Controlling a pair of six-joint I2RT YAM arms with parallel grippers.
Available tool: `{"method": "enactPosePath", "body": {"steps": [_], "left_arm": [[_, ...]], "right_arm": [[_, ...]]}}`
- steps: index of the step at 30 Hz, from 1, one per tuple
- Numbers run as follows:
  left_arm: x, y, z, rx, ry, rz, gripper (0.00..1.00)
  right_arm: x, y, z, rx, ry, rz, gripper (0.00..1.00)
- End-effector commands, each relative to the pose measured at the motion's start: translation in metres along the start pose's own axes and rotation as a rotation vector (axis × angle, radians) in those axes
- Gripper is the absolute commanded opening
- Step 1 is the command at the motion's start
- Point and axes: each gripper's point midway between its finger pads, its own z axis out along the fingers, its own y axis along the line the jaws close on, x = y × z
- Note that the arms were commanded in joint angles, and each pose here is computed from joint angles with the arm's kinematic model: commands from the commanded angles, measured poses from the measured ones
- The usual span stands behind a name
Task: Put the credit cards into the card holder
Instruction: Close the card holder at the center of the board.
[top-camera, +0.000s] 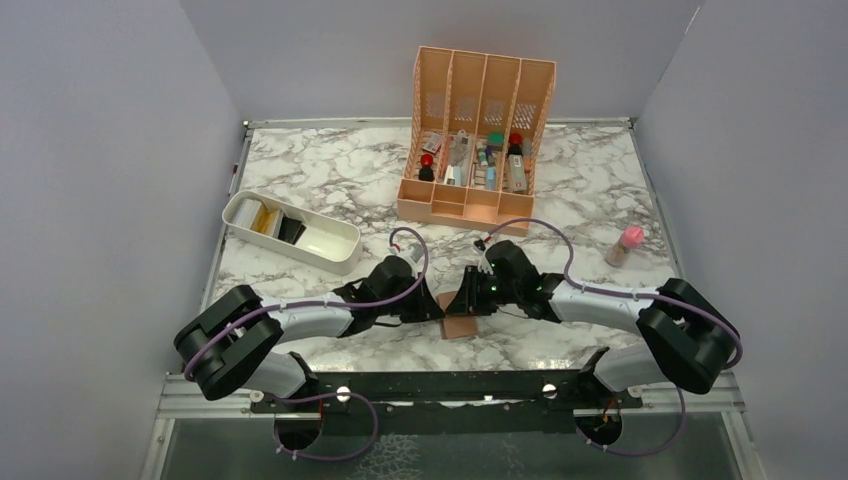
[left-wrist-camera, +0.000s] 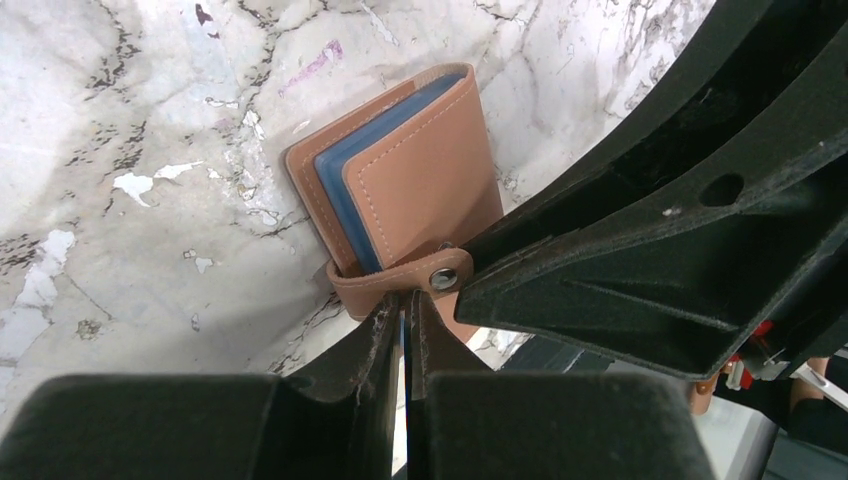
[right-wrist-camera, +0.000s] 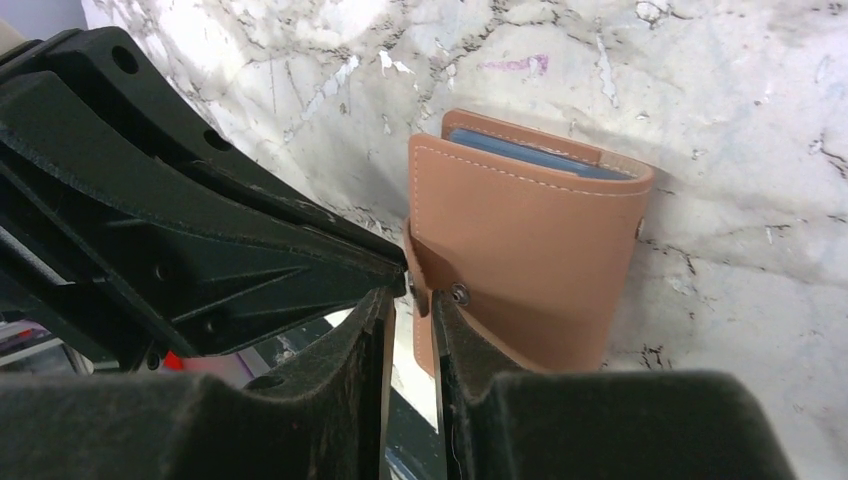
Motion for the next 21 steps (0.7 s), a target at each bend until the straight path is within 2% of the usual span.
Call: {"method": "enactPosePath", "body": {"steps": [1, 4, 8, 9, 14, 21], "left_arm": [[-0.005, -0.015, 0.003, 0.042, -0.001, 0.027, 0.1], [-0.005, -0.016, 0.003, 0.045, -0.001, 0.029, 0.1], [-0.007, -0.016, 0.0, 0.044, -0.015, 0.018, 0.1], [-0.008, -0.015, -0.001, 0.034, -0.023, 0.013, 0.1], [-0.028, -0.009, -0.013, -0.053, -0.103, 0.022, 0.16], [-0.054, -0.031, -0.005, -0.026, -0.144, 0.065, 0.16]], "right_arm": [[-0.006, 0.014, 0.003, -0.042, -0.009, -0.034, 0.25], [-0.005, 0.011, 0.005, -0.027, -0.01, -0.031, 0.2], [-0.006, 0.007, 0.004, -0.011, -0.023, -0.026, 0.03], [-0.007, 0.005, 0.003, 0.0, -0.031, -0.026, 0.01], [-0.008, -0.004, -0.001, 0.053, -0.051, -0.026, 0.01], [-0.003, -0.008, 0.0, 0.056, -0.035, -0.011, 0.01]]}}
